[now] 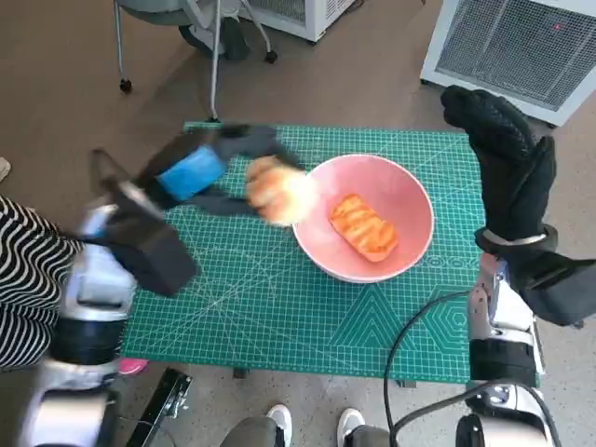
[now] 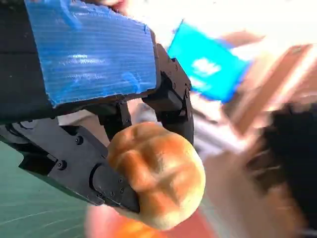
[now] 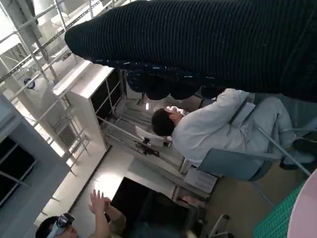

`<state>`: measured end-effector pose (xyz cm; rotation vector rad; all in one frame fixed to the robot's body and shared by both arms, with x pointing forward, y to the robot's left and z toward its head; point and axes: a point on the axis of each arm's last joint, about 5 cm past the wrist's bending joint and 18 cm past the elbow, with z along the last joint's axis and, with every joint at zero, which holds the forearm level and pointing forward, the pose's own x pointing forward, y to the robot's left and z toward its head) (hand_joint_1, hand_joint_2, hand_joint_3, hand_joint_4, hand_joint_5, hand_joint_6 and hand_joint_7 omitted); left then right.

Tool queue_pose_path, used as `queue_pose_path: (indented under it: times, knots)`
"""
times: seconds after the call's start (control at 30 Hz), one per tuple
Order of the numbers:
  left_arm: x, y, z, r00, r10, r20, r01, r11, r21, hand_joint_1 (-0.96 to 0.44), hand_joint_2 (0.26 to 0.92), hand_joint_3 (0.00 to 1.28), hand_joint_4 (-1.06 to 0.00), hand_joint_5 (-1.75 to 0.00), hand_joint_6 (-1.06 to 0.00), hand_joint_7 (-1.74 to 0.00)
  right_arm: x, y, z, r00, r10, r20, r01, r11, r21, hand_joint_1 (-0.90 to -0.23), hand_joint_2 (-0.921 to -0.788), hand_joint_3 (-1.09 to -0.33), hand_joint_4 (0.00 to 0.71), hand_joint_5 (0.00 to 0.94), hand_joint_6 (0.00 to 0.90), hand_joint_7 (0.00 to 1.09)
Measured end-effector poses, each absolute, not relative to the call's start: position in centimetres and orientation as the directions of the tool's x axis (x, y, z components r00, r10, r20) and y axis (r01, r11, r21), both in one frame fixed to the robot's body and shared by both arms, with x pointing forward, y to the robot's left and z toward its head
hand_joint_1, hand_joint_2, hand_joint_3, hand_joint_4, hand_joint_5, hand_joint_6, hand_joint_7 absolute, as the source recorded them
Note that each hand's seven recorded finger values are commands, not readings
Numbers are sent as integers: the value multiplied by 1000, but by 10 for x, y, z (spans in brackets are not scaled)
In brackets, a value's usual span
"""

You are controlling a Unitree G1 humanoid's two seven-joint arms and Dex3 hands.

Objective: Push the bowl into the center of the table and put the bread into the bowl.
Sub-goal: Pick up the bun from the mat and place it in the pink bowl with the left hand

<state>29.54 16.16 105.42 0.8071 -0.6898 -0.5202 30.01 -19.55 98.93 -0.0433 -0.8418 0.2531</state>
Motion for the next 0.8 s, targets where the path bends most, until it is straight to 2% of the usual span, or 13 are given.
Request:
queue_pose_path:
  times: [0.2, 0.27, 0.33, 0.37, 0.4, 0.43, 0.5, 0.57, 0.67, 0.8]
  knots:
    - [309, 138, 1058, 641, -699, 319, 175, 537, 826, 1, 896, 28, -830, -1008, -676, -1116, 299, -196, 990, 634, 240, 735, -202, 969, -142, -727, -921, -689, 161, 0, 38, 466]
    - [313, 132, 1058, 639, -710, 296, 186, 516, 836, 1, 910, 29, -785, -1028, -658, -1164, 299, -197, 990, 632, 240, 737, -201, 969, -144, -724, -921, -693, 160, 0, 36, 466]
    - [317, 125, 1057, 638, -724, 261, 209, 488, 847, 0, 916, 88, -672, -1116, -616, -1236, 298, -197, 990, 630, 241, 738, -199, 969, -147, -724, -921, -694, 161, 0, 35, 465]
    - [318, 122, 1056, 638, -732, 239, 221, 472, 854, -126, 918, 132, -604, -949, -580, -1293, 298, -197, 990, 630, 241, 739, -198, 969, -147, -724, -921, -694, 161, 0, 34, 465]
    - [320, 120, 1055, 639, -740, 211, 236, 450, 861, -171, 918, 149, -595, -861, -567, -1314, 297, -198, 991, 629, 241, 739, -197, 969, -149, -724, -921, -694, 160, 0, 33, 465]
    - [321, 118, 1054, 639, -748, 181, 251, 425, 869, -160, 890, 137, -552, -667, -485, -1044, 297, -198, 991, 628, 241, 740, -196, 969, -150, -723, -921, -695, 158, 0, 32, 464]
    - [323, 115, 1052, 641, -757, 131, 274, 385, 881, -163, 877, 74, -511, -326, -451, -565, 296, -199, 990, 629, 241, 739, -193, 969, -152, -723, -921, -695, 155, 0, 31, 464]
    - [325, 113, 1050, 644, -761, 79, 298, 345, 890, -183, 865, 39, -459, -169, -431, -349, 295, -201, 990, 631, 241, 738, -189, 970, -154, -724, -921, -696, 154, 0, 31, 464]
    - [327, 112, 1046, 647, -762, 9, 341, 300, 891, -207, 846, 13, -392, -55, -415, -189, 294, -203, 989, 635, 238, 735, -181, 971, -158, -726, -921, -697, 151, 0, 29, 464]
    - [328, 112, 1044, 642, -766, -37, 372, 269, 888, -218, 826, 3, -344, -14, -408, -123, 292, -205, 988, 638, 231, 735, -172, 973, -156, -733, -921, -696, 154, 2, 29, 466]
